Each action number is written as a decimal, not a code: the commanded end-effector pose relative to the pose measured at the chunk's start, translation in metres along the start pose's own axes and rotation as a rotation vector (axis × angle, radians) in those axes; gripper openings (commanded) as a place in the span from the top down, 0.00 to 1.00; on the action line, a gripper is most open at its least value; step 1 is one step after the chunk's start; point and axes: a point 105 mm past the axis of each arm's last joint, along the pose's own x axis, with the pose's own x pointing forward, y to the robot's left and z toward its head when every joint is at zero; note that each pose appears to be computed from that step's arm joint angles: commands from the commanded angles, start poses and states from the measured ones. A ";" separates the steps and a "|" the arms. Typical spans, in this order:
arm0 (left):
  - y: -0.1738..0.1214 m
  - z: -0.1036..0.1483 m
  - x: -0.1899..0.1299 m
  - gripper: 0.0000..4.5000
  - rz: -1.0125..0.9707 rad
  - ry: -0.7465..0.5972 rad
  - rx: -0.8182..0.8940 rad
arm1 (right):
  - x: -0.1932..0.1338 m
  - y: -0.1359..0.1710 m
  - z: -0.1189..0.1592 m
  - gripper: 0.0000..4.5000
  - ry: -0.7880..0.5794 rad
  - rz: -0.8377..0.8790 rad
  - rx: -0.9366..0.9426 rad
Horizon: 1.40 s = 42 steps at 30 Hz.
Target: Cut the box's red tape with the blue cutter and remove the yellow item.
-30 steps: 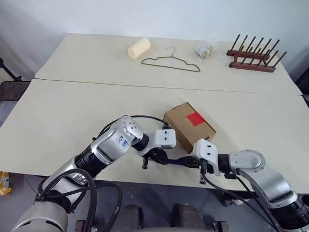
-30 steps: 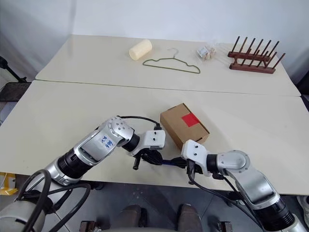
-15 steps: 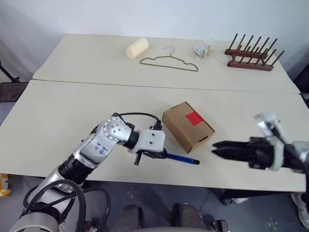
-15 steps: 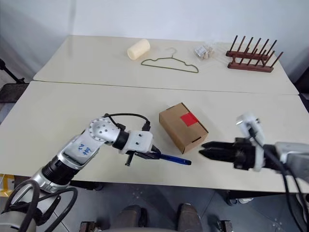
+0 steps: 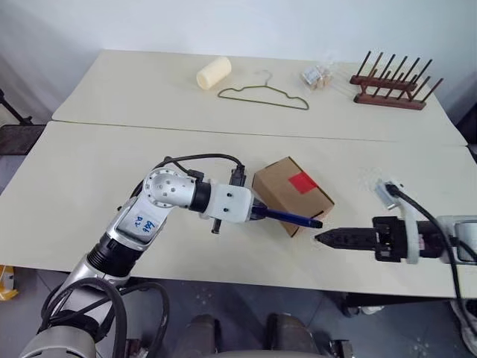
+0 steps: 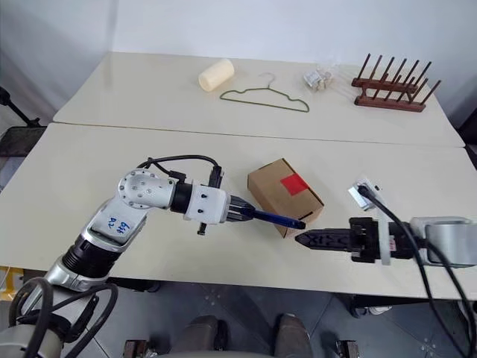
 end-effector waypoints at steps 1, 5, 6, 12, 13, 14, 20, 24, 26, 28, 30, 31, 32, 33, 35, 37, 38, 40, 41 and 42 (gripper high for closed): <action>0.006 0.011 0.001 0.90 0.023 -0.017 0.041 | 0.003 0.011 0.009 0.01 -0.044 0.021 -0.047; 0.007 0.015 0.006 0.90 0.029 -0.036 0.029 | 0.011 0.012 0.019 0.01 -0.113 0.028 -0.058; 0.007 0.015 0.006 0.90 0.029 -0.037 0.030 | 0.013 0.013 0.022 0.01 -0.127 0.024 -0.063; 0.008 0.015 0.008 0.90 0.041 -0.042 0.022 | 0.025 0.017 0.025 0.28 -0.152 0.027 -0.078; 0.008 0.015 0.008 0.90 0.044 -0.040 0.020 | 0.026 0.018 0.026 0.34 -0.155 0.031 -0.080; 0.009 0.014 0.008 0.90 0.046 -0.038 0.020 | 0.027 0.019 0.026 0.34 -0.156 0.033 -0.081; 0.011 0.013 0.009 0.90 0.053 -0.034 0.015 | 0.031 0.020 0.028 0.34 -0.165 0.032 -0.083; 0.010 0.013 0.011 0.90 0.050 -0.033 0.011 | 0.032 0.021 0.028 0.34 -0.170 0.038 -0.082; 0.010 0.013 0.011 0.90 0.050 -0.033 0.009 | 0.033 0.021 0.028 0.38 -0.167 0.037 -0.080; 0.010 0.012 0.011 0.90 0.049 -0.032 0.010 | 0.032 0.020 0.027 0.48 -0.166 0.033 -0.075; 0.009 0.012 0.011 0.90 0.048 -0.031 0.009 | 0.032 0.019 0.026 0.63 -0.163 0.033 -0.071; 0.009 0.012 0.011 0.90 0.049 -0.028 0.007 | 0.032 0.019 0.025 0.70 -0.158 0.035 -0.070; 0.010 0.012 0.011 0.90 0.051 -0.027 0.006 | 0.032 0.018 0.024 0.78 -0.150 0.037 -0.068; 0.010 0.011 0.011 0.90 0.052 -0.025 0.006 | 0.032 0.018 0.023 0.86 -0.147 0.038 -0.066; 0.010 0.011 0.011 0.90 0.053 -0.024 0.007 | 0.032 0.017 0.022 0.98 -0.145 0.040 -0.061; 0.010 0.011 0.010 0.90 0.053 -0.022 0.009 | 0.032 0.017 0.021 0.97 -0.146 0.045 -0.057; 0.010 0.011 0.010 0.90 0.052 -0.022 0.009 | 0.032 0.017 0.021 0.97 -0.144 0.047 -0.055; 0.009 0.011 0.009 0.90 0.048 -0.023 0.005 | 0.032 0.017 0.020 0.97 -0.142 0.050 -0.052; 0.009 0.012 0.008 0.90 0.046 -0.026 -0.001 | 0.031 0.017 0.020 0.97 -0.140 0.053 -0.051; 0.008 0.013 0.006 0.78 0.040 -0.042 -0.023 | 0.031 0.017 0.019 0.97 -0.136 0.058 -0.052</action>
